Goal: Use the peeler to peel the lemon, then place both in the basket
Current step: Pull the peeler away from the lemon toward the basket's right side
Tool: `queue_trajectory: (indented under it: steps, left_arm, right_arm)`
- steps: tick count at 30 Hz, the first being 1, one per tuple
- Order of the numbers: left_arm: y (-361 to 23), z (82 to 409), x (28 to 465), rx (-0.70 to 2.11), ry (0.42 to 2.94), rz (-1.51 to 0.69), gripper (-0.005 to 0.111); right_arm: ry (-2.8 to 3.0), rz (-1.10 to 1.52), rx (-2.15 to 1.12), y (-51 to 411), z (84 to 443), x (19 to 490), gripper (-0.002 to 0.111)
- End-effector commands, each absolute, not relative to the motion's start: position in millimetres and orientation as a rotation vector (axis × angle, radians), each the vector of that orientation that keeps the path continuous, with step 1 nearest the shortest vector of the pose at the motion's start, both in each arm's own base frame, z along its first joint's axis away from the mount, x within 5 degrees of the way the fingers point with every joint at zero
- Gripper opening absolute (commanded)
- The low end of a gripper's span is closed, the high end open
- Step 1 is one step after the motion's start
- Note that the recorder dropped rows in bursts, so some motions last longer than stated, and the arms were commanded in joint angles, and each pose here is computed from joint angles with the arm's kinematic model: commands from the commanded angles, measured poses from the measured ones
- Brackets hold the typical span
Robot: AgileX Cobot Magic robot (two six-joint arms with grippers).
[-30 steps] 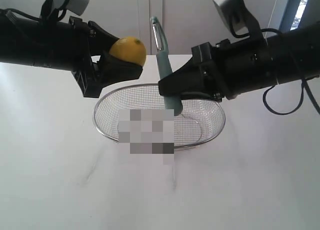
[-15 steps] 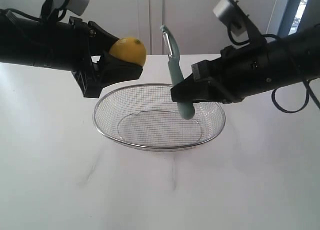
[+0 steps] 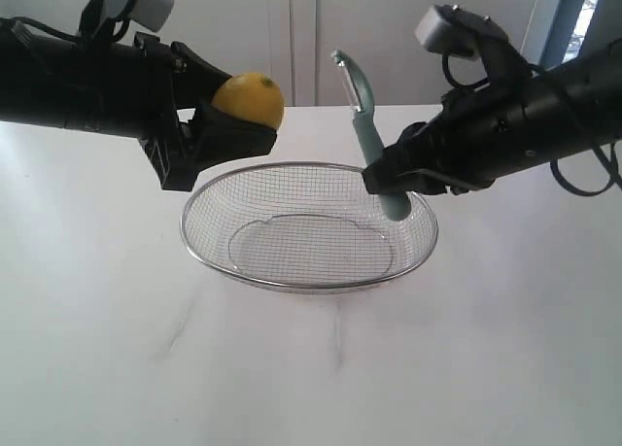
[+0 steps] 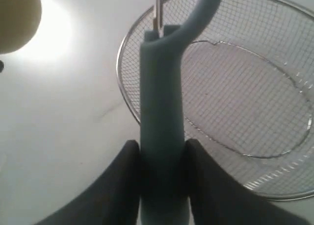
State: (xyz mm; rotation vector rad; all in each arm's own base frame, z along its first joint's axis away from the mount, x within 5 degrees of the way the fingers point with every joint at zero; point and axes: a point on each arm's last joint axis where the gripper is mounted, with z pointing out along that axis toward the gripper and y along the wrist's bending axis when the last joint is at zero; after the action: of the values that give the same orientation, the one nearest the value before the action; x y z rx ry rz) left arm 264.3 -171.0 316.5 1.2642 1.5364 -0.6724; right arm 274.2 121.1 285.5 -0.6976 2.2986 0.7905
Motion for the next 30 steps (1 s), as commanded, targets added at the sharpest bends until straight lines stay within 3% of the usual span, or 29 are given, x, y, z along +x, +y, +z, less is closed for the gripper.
queue_trajectory:
  steps: [1, 16, 30]
  left_arm:
    - [-173, 322, 260, 1.247, 1.516, -0.704, 0.000]
    - [-173, 322, 260, 1.248, 1.516, -0.705, 0.000]
    - [-173, 322, 260, 1.248, 1.516, -0.705, 0.000]
  right_arm:
    - [2.291, 0.662, -0.718, 116, 295, 284, 0.000]
    - [2.411, 0.386, -0.604, 104, 307, 319, 0.000]
    - [2.538, 0.364, -0.700, 117, 272, 355, 0.000]
